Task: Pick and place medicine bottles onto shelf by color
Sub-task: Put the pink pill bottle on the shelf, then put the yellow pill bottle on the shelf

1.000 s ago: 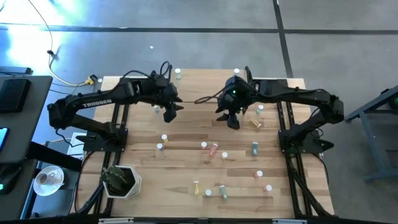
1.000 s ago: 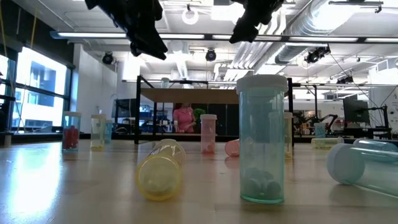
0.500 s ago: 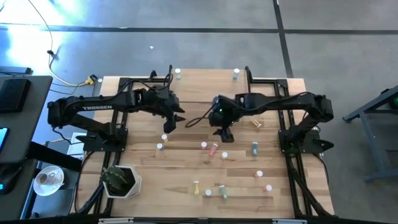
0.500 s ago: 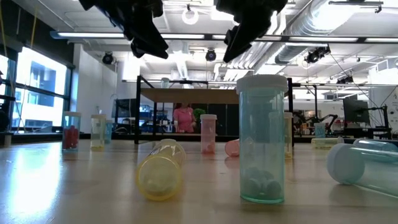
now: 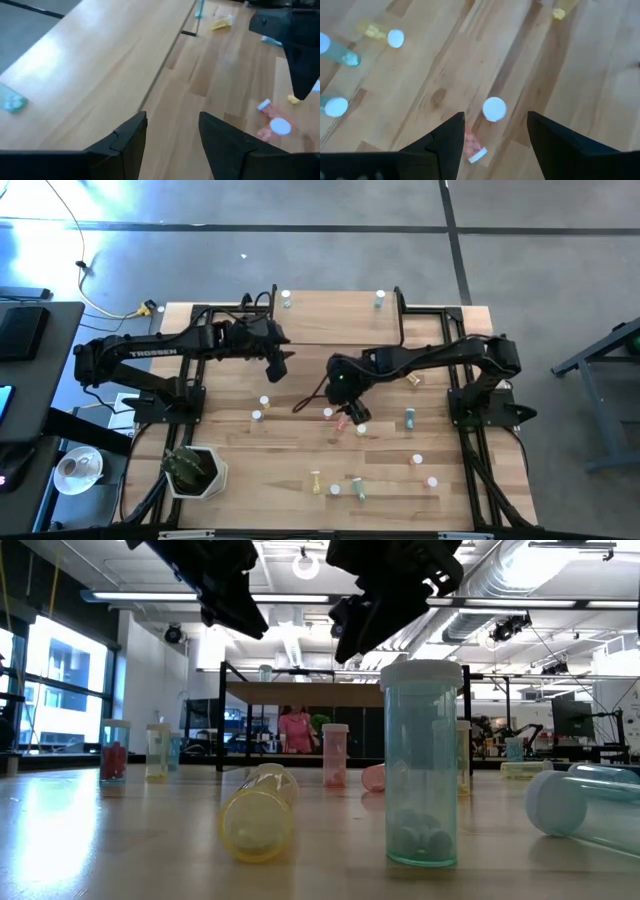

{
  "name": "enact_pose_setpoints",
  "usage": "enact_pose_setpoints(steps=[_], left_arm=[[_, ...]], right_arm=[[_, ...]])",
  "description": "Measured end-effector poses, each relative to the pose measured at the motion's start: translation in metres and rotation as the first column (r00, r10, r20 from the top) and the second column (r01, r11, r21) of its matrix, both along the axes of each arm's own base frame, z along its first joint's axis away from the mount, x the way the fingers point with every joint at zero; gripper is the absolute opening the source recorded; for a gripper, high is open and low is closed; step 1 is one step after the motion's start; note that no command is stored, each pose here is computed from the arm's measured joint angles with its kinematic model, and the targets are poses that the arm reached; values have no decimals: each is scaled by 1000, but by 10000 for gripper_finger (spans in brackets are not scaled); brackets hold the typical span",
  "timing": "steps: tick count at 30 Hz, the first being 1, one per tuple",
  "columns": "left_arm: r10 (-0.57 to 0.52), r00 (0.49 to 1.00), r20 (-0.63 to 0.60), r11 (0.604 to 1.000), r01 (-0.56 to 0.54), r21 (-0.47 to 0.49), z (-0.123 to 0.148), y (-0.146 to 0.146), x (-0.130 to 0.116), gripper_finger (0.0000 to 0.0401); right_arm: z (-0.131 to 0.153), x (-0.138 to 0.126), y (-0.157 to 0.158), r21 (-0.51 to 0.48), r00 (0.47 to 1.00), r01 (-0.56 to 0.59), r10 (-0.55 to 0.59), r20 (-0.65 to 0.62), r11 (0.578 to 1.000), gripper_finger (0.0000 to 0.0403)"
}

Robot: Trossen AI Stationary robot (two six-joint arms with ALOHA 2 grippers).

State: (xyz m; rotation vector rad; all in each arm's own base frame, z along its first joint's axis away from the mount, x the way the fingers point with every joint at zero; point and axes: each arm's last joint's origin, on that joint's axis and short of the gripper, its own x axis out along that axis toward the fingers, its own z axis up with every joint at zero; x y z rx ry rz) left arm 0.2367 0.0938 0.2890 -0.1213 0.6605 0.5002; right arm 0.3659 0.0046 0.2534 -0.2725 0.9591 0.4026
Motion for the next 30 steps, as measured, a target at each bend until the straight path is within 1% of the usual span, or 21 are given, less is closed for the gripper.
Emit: enact_pose_setpoints(steps=[5, 11, 14, 17, 21, 24, 26, 30], left_arm=[[-3, 1000, -3, 1000, 3, -4, 0, -1, 0, 172], [1, 1000, -10, 1000, -1, -4, -1, -1, 0, 172], [7, 1000, -20, 1000, -7, -6, -2, 0, -1, 172], [6, 1000, -30, 1000, -6, -8, -2, 0, -2, 172], [5, 1000, -30, 1000, -6, -7, -2, 0, -2, 172], [6, 1000, -30, 1000, -6, -8, -2, 0, -2, 172], [6, 1000, -31, 1000, -7, -7, -2, 0, -2, 172], [7, 999, -33, 1000, -7, -7, -3, 0, -2, 172]], right_arm=[[-4, 7, 10, -2, 999, -31, 31, 34, 1000, 206], [-29, 17, 18, -15, 998, -61, 61, -19, 998, 206], [-39, 22, 17, -43, 999, -43, 41, -36, 998, 206], [-41, 24, 16, -68, 999, -27, 26, -26, 997, 206], [-44, 26, 16, -58, 999, -21, 19, -30, 998, 206], [-55, 30, 17, -27, 998, -34, 33, -50, 999, 206], [-64, 33, 16, -47, 998, -29, 26, -65, 998, 206], [-70, 33, 15, -78, 996, -10, 3, -90, 997, 206]])
